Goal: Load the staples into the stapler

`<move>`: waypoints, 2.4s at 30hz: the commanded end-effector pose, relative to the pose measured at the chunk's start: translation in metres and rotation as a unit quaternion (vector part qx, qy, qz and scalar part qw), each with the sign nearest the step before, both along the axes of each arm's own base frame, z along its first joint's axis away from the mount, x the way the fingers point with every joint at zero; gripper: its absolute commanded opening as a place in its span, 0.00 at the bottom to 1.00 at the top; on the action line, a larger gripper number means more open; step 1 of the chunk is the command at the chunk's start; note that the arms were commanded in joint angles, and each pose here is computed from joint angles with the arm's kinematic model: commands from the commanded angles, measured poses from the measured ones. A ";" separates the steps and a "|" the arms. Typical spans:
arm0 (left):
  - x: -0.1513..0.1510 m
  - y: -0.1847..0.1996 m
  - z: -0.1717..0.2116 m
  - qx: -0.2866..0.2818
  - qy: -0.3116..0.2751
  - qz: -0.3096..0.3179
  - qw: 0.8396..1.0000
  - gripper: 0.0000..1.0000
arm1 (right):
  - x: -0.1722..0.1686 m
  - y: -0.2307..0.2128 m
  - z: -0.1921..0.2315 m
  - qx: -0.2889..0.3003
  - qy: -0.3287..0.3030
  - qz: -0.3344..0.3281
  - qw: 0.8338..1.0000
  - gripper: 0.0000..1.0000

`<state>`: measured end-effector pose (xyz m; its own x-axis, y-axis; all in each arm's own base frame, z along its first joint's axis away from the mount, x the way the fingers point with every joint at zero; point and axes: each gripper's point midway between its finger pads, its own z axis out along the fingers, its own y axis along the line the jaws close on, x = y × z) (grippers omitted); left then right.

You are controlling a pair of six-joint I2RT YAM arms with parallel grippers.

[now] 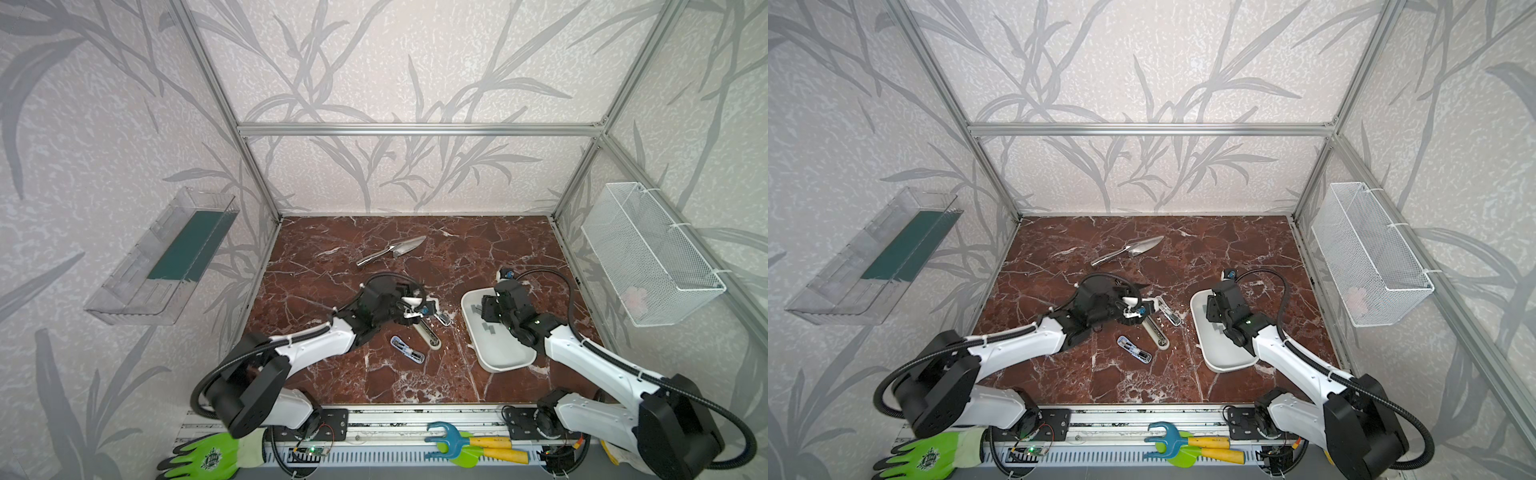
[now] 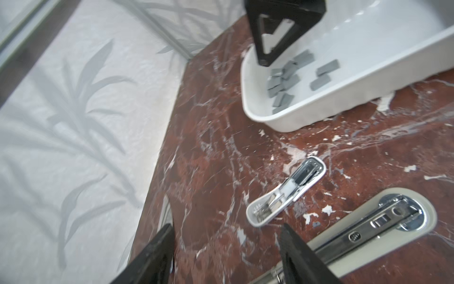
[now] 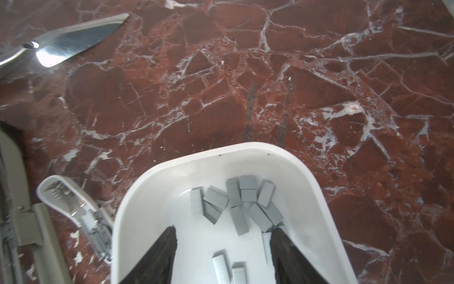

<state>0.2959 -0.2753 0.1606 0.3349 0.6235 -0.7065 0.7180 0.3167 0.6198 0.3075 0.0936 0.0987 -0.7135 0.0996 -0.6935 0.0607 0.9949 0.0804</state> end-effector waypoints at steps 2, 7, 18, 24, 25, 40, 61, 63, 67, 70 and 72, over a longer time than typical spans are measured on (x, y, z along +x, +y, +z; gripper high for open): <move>0.042 0.078 0.052 -0.207 0.055 0.263 0.941 0.69 | 0.013 -0.002 -0.007 -0.025 0.038 0.003 0.999 0.58; 0.054 0.151 0.025 -0.287 0.112 0.410 0.858 0.94 | 0.022 0.006 -0.033 -0.049 0.118 0.012 0.992 0.41; 0.061 0.213 -0.036 -0.352 0.176 0.515 0.762 0.99 | 0.020 0.010 -0.053 -0.036 0.157 0.020 0.987 0.40; 0.064 0.211 -0.041 -0.342 0.179 0.514 0.766 0.94 | 0.018 0.010 -0.064 -0.034 0.185 0.016 0.982 0.35; 0.063 0.211 -0.041 -0.342 0.178 0.513 0.767 0.94 | 0.018 0.009 -0.065 -0.033 0.188 0.014 0.981 0.35; 0.061 0.210 -0.040 -0.348 0.176 0.505 0.770 0.94 | 0.016 0.003 -0.066 -0.043 0.198 -0.003 0.979 0.31; 0.056 0.207 -0.039 -0.355 0.178 0.492 0.775 0.93 | 0.006 -0.005 -0.069 -0.048 0.208 -0.024 0.977 0.28; 0.056 0.207 -0.038 -0.356 0.177 0.492 0.775 0.93 | 0.005 -0.007 -0.070 -0.048 0.209 -0.028 0.976 0.27; 0.056 0.206 -0.039 -0.356 0.179 0.490 0.776 0.94 | 0.005 -0.008 -0.069 -0.048 0.207 -0.031 0.977 0.26; 0.056 0.207 -0.038 -0.356 0.177 0.491 0.775 0.94 | 0.006 -0.009 -0.071 -0.045 0.211 -0.033 0.976 0.24; 0.056 0.206 -0.038 -0.356 0.178 0.490 0.776 0.93 | 0.006 -0.009 -0.071 -0.046 0.212 -0.033 0.976 0.24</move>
<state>0.3531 -0.0695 0.1168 -0.3724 -0.1050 -0.9221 0.0056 0.9933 -0.1153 0.3171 0.0909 0.0259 -0.9308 0.0932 -0.3536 0.1142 0.9927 -0.0388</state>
